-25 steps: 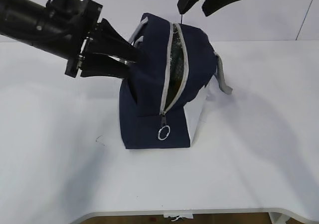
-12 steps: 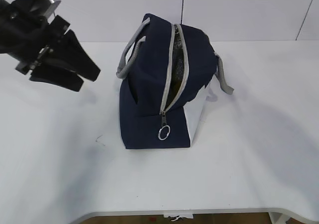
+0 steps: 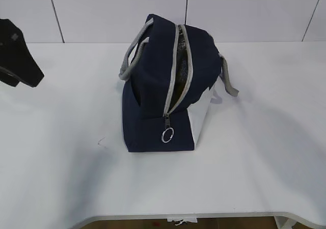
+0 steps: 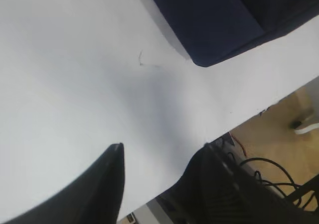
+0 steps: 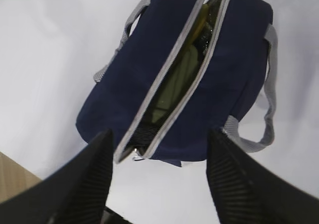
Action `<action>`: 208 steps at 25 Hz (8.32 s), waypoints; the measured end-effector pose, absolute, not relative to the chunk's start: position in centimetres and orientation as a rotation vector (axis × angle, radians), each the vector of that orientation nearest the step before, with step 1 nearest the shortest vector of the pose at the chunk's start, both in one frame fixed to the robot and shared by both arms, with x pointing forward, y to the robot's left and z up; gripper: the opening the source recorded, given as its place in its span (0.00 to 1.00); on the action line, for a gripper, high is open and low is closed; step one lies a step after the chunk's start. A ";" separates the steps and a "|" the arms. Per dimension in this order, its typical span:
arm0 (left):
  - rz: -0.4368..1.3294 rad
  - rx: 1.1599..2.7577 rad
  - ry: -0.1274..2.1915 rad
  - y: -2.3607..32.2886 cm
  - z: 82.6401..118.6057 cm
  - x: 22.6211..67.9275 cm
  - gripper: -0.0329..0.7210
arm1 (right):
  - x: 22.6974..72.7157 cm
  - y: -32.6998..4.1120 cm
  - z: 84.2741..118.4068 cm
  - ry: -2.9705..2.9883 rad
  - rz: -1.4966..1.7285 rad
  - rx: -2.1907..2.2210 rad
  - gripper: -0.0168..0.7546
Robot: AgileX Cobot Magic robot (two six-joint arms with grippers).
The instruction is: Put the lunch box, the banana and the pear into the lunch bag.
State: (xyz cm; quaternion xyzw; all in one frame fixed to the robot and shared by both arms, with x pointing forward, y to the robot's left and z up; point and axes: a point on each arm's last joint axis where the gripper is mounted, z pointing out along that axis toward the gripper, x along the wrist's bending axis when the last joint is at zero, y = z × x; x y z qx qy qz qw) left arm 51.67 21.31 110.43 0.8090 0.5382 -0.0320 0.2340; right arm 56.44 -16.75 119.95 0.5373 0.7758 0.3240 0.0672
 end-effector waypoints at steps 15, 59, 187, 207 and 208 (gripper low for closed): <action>0.024 2.133 1.455 22.0 114.4 48.2 0.52 | 48.4 -19.5 116.3 2.026 1.310 1.146 0.61; -0.001 2.114 1.445 21.8 114.6 48.1 0.52 | 46.7 -9.1 95.6 2.261 1.038 1.236 0.61; -0.075 2.061 1.423 21.2 114.9 47.9 0.45 | 49.9 -6.6 93.1 2.238 0.984 1.208 0.08; -0.079 2.059 1.422 21.2 114.9 47.9 0.45 | 49.4 -6.8 95.1 2.215 1.067 1.280 0.02; -0.079 2.059 1.422 21.2 114.9 47.9 0.45 | 49.3 -6.8 95.5 2.208 1.081 1.284 0.02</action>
